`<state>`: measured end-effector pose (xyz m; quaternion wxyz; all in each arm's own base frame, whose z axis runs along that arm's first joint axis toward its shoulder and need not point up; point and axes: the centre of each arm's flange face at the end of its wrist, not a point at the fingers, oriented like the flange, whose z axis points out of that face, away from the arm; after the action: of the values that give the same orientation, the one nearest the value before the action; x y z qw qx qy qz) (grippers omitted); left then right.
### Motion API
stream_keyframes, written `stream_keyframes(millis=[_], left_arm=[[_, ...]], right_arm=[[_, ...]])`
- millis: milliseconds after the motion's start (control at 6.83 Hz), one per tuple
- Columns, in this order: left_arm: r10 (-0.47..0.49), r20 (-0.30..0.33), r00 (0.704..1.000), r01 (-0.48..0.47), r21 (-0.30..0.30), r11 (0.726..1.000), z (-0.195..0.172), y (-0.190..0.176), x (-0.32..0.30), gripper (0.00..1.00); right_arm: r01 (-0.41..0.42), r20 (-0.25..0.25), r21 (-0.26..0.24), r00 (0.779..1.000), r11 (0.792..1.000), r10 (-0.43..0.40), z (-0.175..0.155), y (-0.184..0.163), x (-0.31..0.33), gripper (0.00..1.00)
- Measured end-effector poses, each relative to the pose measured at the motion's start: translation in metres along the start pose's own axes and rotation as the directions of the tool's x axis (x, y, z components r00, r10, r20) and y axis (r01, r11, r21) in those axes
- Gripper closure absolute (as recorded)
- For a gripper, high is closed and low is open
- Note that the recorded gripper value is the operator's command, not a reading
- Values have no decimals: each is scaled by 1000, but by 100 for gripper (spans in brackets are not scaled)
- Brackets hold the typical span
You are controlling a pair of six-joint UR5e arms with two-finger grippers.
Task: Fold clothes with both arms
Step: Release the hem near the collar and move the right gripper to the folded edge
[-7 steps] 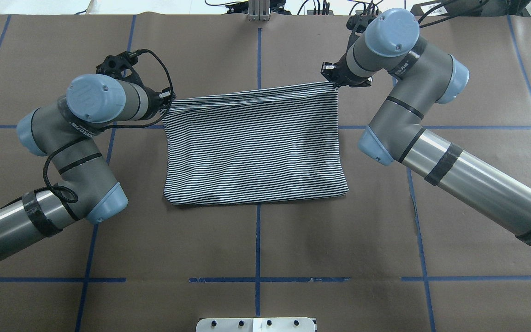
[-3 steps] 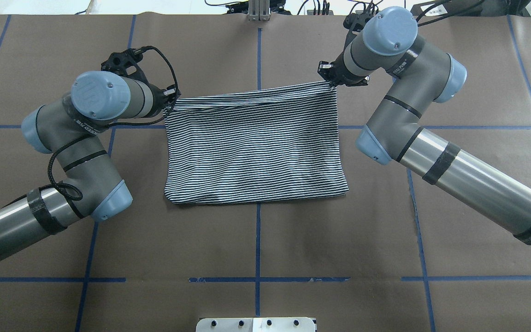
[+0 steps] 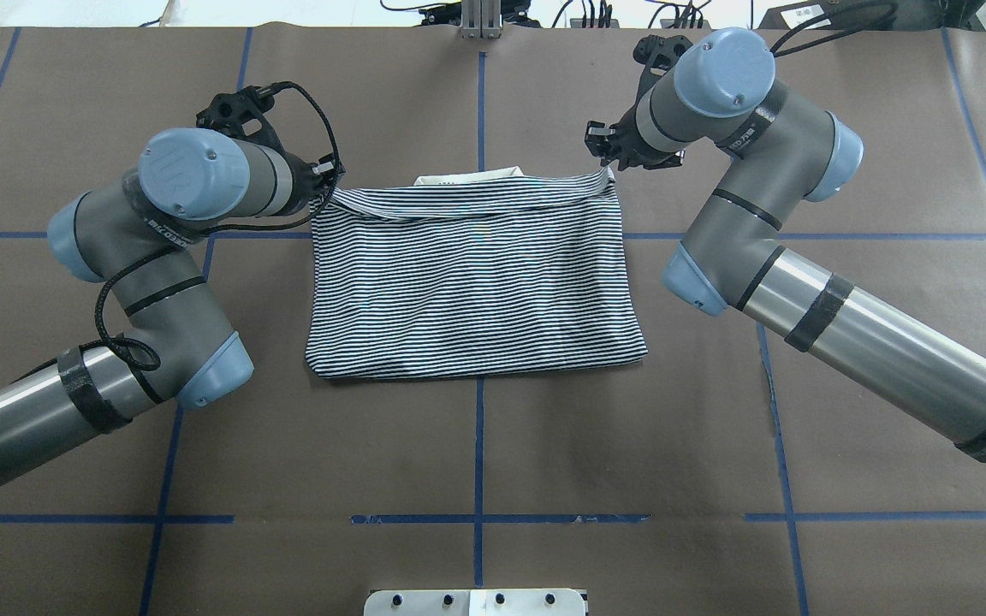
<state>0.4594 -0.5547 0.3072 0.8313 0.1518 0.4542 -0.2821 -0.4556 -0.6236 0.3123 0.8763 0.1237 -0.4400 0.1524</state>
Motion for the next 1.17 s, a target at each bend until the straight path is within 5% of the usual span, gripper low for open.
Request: stream_keyframes(millis=[586,1172], left_arm=[[9,-8,1000,-9,0,1000,-5,-5,6,0],[23,-55,998,-25,-41,999,-39,-3,21,0]], right_arm=[[4,45,-29,999,1000,-2,-14,19,-7,0],[-79,76,-142,993,987,90,-41,129,37,1]])
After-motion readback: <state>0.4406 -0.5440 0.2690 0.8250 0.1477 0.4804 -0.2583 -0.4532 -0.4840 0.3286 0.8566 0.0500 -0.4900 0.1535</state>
